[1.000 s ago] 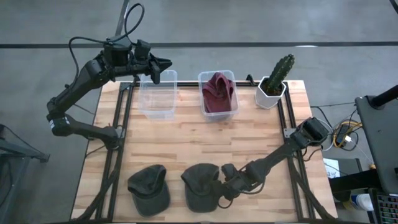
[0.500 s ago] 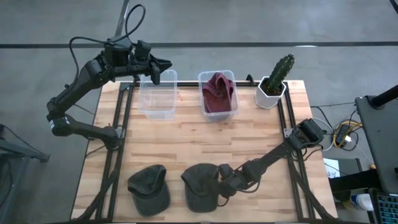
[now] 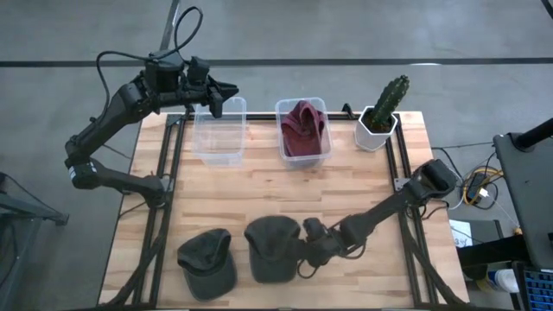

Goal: Pick & Place hat
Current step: Put the right black cap into the left transparent bin, then put the black cap into the left transparent bin

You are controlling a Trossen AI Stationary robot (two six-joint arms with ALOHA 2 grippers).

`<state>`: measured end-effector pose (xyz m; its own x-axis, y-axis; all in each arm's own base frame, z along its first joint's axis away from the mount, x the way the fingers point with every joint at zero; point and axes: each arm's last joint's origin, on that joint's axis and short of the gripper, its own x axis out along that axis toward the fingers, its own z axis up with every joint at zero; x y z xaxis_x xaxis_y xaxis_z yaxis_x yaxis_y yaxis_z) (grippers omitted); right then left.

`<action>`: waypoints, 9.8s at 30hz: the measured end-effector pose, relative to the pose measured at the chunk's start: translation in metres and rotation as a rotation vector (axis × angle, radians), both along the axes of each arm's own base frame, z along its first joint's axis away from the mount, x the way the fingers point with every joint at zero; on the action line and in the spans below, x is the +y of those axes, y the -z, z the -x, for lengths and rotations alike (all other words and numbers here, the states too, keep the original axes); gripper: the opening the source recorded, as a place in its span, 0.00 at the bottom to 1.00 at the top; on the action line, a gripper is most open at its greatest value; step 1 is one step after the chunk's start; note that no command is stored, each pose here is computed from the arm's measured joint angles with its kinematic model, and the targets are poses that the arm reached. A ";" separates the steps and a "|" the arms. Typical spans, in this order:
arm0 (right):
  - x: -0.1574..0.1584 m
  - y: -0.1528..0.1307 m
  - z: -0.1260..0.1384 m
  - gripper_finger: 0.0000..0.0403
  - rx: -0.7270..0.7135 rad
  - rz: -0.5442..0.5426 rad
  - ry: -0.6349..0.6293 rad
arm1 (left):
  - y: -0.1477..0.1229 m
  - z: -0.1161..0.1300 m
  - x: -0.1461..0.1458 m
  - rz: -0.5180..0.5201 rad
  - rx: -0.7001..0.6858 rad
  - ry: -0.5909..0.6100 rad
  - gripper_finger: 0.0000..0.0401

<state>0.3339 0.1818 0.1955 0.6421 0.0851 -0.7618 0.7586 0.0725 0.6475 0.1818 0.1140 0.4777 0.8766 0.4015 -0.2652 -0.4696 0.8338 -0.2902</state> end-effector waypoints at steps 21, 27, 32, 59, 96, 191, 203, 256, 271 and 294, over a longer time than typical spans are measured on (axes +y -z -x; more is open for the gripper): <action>-0.111 -0.141 0.005 0.03 -0.376 0.616 0.324 | -0.029 0.065 -0.043 -0.063 -0.166 0.015 0.17; -0.150 -0.182 -0.003 0.03 -0.372 0.797 0.334 | -0.034 0.086 -0.058 -0.103 -0.198 0.040 0.17; -0.180 -0.224 0.000 0.03 -0.364 0.964 0.387 | -0.038 0.098 -0.066 -0.161 -0.215 0.050 0.17; -0.206 -0.317 -0.054 0.03 -0.433 1.293 0.303 | -0.037 0.057 -0.050 -0.259 -0.179 0.163 0.17; -0.218 -0.319 -0.051 0.03 -0.410 1.254 0.418 | -0.038 0.054 -0.044 -0.381 -0.152 0.039 0.17; -0.191 -0.295 -0.038 0.57 -0.007 1.565 -0.214 | 0.190 0.065 -0.036 0.719 -0.056 -0.799 0.06; -0.191 -0.287 -0.042 0.58 -0.010 1.529 -0.207 | 0.192 0.058 -0.034 0.797 -0.045 -0.749 0.31; -0.052 -0.007 -0.116 0.57 -0.381 0.291 -0.298 | 0.008 0.113 -0.084 0.354 -0.330 0.104 0.33; -0.017 0.046 -0.179 0.57 -0.137 0.196 -0.491 | 0.008 0.112 -0.083 0.351 -0.326 0.106 0.33; -0.016 0.049 -0.206 0.04 -0.204 0.138 -0.492 | 0.009 0.112 -0.083 0.361 -0.320 0.102 0.33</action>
<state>0.5397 0.1655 0.1466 0.6872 0.3212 -0.6517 0.4740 0.4816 0.7372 0.0702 0.0312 0.4686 0.9670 0.2411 -0.0824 -0.2306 0.6907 -0.6854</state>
